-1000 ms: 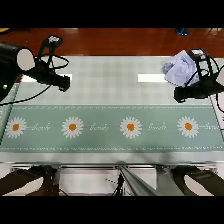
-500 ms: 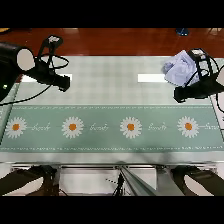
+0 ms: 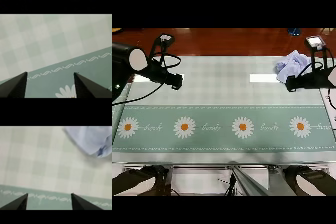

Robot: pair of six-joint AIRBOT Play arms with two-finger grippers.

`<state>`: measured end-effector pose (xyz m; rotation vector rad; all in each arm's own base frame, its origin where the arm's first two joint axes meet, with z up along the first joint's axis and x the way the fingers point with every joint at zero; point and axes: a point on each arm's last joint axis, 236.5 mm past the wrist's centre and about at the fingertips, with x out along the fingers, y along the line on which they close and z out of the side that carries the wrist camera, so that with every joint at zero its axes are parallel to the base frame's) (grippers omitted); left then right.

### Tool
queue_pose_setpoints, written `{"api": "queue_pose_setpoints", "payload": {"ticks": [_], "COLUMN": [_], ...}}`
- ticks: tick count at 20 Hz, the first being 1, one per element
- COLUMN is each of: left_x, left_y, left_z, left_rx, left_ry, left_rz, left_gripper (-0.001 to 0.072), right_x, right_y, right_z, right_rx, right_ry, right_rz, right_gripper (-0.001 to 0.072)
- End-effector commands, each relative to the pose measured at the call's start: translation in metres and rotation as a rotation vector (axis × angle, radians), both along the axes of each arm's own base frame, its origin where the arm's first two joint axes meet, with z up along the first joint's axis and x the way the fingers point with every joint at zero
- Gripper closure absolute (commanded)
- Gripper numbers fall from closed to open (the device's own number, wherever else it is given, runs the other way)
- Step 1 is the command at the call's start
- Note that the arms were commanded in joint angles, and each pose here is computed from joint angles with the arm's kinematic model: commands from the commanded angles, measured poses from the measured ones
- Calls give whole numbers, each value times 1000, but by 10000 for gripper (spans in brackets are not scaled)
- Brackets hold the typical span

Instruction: Fold the shirts.

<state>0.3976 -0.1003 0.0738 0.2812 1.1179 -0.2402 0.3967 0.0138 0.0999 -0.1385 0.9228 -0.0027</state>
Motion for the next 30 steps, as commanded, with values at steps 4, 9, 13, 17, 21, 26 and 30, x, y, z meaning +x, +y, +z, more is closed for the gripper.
{"api": "queue_pose_setpoints", "payload": {"ticks": [4,9,13,17,21,26,30], "left_x": [13,7,3,3,3,3,3], "left_y": [-3,-2,0,-1,-3,-3,-3], "left_z": [2,-2,-4,-6,-7,-7,-4], "left_rx": [-12,-5,1,-1,-8,-8,-9], "left_ry": [-46,-19,3,8,11,10,5], "left_rz": [-3,-1,1,1,0,0,0], "left_gripper": [-13,-13,-13,-13,-13,-13,-13], "right_x": [80,108,126,140,158,175,183], "right_y": [-94,-163,-173,-175,-173,-151,-146], "right_z": [57,-12,-80,-133,-162,-173,-91], "right_rx": [51,253,366,390,386,390,345], "right_ry": [-392,-278,-187,-157,-189,-219,-361], "right_rz": [-310,-546,-620,-637,-620,-575,-482], "right_gripper": [122,121,117,117,120,692,694]}}
